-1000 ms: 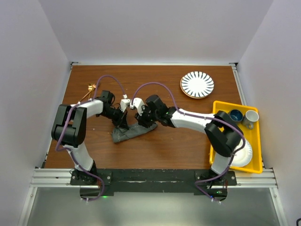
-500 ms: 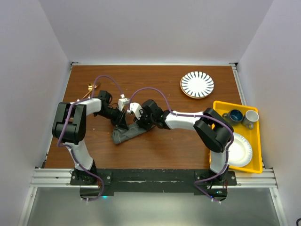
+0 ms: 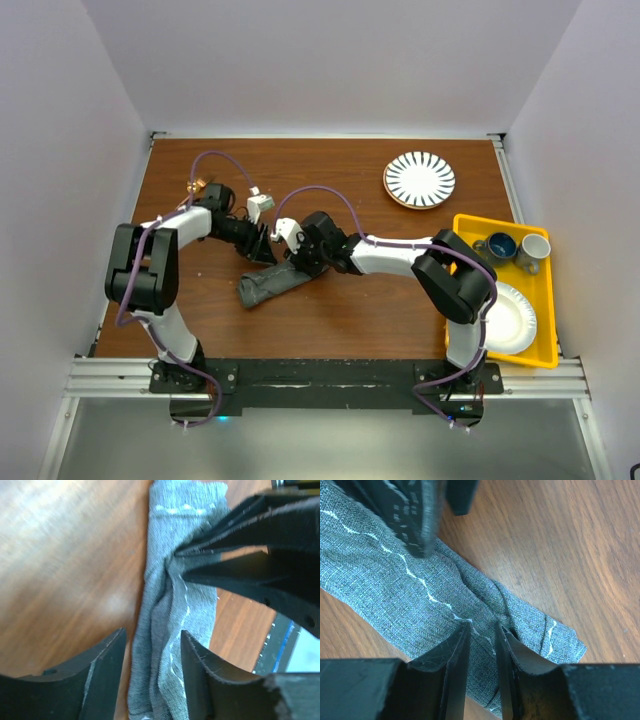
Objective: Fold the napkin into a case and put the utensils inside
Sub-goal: Stuff the top corner of the smaller-rectangle-folded napkin into the folded napkin.
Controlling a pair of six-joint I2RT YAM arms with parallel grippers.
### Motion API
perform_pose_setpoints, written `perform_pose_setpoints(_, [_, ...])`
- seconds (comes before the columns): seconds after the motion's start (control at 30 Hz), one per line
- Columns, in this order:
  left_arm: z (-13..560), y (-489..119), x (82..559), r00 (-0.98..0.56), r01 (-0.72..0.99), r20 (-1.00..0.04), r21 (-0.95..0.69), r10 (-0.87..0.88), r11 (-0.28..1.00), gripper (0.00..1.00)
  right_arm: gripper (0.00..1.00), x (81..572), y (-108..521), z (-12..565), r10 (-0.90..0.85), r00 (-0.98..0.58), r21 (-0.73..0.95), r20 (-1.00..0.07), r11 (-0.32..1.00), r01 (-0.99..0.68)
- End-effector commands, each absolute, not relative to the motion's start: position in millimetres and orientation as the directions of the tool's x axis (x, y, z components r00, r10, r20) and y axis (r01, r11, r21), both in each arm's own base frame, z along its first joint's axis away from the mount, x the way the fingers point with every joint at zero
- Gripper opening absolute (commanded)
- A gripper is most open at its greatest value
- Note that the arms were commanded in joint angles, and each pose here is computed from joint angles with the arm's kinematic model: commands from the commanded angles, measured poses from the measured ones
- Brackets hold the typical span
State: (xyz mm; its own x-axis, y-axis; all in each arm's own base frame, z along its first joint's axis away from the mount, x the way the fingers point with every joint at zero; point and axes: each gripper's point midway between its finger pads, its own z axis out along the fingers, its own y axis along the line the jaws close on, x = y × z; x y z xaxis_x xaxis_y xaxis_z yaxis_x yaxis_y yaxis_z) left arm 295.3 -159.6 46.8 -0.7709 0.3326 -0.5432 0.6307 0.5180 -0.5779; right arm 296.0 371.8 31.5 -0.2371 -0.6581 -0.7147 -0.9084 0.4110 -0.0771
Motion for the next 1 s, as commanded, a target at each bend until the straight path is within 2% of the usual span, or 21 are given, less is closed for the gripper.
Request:
perform_pose_setpoints(0.0, [58.2,-172.7,311.7,-0.728,0.671,-0.593,-0.517,0.344,0.531,0.54,0.3,294.2,357.9,10.8,-0.701,-0.263,-0.096,-0.663,0.427,-0.899])
perform_pose_setpoints(0.13, [43.0,-181.8,303.6,-0.756,0.647,-0.55,-0.546,0.355,0.532,0.59,0.3,294.6,359.9,12.9,-0.695,-0.264,-0.094,-0.669,0.431,-0.898])
perform_pose_setpoints(0.33, [25.9,-184.2,300.4,-0.773,0.629,-0.517,-0.544,0.368,0.555,0.58,0.31,293.7,358.7,13.7,-0.691,-0.267,-0.092,-0.672,0.435,-0.896])
perform_pose_setpoints(0.43, [19.2,-188.1,295.0,-0.777,0.627,-0.499,-0.554,0.384,0.547,0.49,0.31,293.4,359.1,14.4,-0.69,-0.266,-0.093,-0.673,0.436,-0.895])
perform_pose_setpoints(0.53, [14.3,-189.2,287.8,-0.782,0.623,-0.48,-0.572,0.398,0.534,0.32,0.31,294.8,360.2,16.7,-0.689,-0.263,-0.099,-0.676,0.438,-0.893])
perform_pose_setpoints(0.57, [11.8,-188.7,285.9,-0.785,0.619,-0.472,-0.578,0.401,0.531,0.22,0.31,294.7,360.3,16.7,-0.687,-0.266,-0.097,-0.676,0.44,-0.893])
perform_pose_setpoints(0.63, [10.7,-188.3,284.4,-0.784,0.62,-0.469,-0.58,0.406,0.528,0.08,0.31,295.0,361.7,20.9,-0.678,-0.271,-0.09,-0.684,0.447,-0.89])
perform_pose_setpoints(0.7, [9.9,-188.1,282.9,-0.781,0.624,-0.469,-0.581,0.412,0.523,0.02,0.32,295.2,367.2,31.4,-0.659,-0.278,-0.072,-0.699,0.451,-0.89])
perform_pose_setpoints(0.77, [9.7,-187.7,282.8,-0.78,0.626,-0.47,-0.579,0.414,0.523,0.0,0.34,294.9,370.0,50.4,-0.635,-0.294,-0.048,-0.714,0.463,-0.885])
perform_pose_setpoints(0.97, [8.5,-187.0,283.5,-0.778,0.628,-0.466,-0.576,0.421,0.523,0.0,0.5,311.2,374.5,142.1,-0.549,-0.239,-0.065,-0.801,0.476,-0.877])
